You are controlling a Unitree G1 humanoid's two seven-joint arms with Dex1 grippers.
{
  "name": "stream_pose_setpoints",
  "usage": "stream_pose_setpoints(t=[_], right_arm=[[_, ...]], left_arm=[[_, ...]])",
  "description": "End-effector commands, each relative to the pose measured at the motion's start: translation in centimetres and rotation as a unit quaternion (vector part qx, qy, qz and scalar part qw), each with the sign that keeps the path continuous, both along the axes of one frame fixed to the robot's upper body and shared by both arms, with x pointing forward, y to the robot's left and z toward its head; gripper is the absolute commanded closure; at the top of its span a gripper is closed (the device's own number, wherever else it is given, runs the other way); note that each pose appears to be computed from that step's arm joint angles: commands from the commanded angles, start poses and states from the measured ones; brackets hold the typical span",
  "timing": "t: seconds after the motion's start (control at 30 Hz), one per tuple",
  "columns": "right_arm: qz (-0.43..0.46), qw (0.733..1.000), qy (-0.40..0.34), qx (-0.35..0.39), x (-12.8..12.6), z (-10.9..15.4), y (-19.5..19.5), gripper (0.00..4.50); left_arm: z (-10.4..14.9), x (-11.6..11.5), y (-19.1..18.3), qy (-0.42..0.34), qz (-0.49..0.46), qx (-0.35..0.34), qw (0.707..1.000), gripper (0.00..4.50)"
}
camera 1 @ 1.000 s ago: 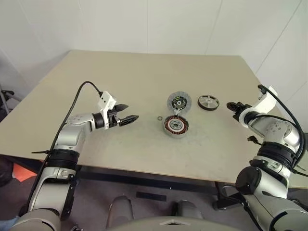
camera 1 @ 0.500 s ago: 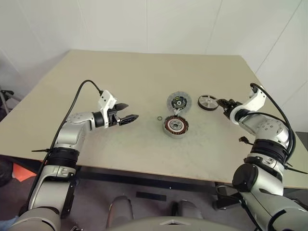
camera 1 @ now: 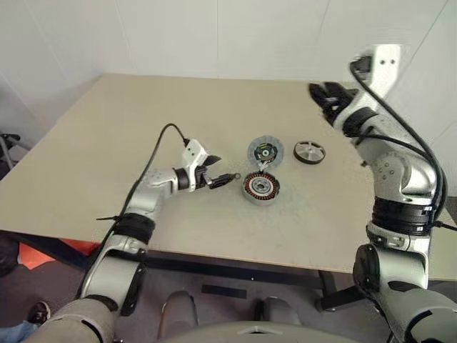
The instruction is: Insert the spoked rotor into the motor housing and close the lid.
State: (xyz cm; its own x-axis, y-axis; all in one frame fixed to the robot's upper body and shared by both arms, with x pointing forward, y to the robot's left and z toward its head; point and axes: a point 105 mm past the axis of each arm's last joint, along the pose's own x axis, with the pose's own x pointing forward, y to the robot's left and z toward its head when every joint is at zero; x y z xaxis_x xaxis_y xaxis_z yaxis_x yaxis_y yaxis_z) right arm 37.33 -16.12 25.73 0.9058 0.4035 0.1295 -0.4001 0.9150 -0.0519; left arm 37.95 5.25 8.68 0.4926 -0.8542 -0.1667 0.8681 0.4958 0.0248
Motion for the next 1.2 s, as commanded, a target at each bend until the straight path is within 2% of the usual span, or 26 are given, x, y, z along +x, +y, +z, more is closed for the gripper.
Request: stream_pose_setpoints(t=[0.03, 0.17, 0.47, 0.93, 1.2], right_arm=[[0.037, 0.999, -0.029, -0.017, -1.4, 1.1, 1.4, 2.5], [0.022, 0.999, -0.029, -0.023, -1.5, 1.1, 0.6, 2.5], [0.034, 0.999, -0.032, -0.026, -2.3, 1.0, 1.1, 2.5], [0.034, 0.999, -0.029, -0.026, -2.4, 0.8, 1.1, 2.5], [0.035, 0.999, -0.026, -0.026, -2.4, 0.7, 1.1, 2.5]], left_arm=[[0.3, 1.2, -0.8, -0.051, -0.005, 0.051, 0.997, 0.05], [-0.3, 1.7, -1.1, -0.07, -0.014, 0.09, 0.993, 0.05], [-1.3, 1.7, -3.3, -0.057, -0.022, 0.095, 0.994, 0.05], [-1.6, 2.8, -3.6, -0.064, 0.018, 0.133, 0.989, 0.05], [-2.7, 2.2, -4.3, -0.023, 0.007, 0.134, 0.991, 0.05]])
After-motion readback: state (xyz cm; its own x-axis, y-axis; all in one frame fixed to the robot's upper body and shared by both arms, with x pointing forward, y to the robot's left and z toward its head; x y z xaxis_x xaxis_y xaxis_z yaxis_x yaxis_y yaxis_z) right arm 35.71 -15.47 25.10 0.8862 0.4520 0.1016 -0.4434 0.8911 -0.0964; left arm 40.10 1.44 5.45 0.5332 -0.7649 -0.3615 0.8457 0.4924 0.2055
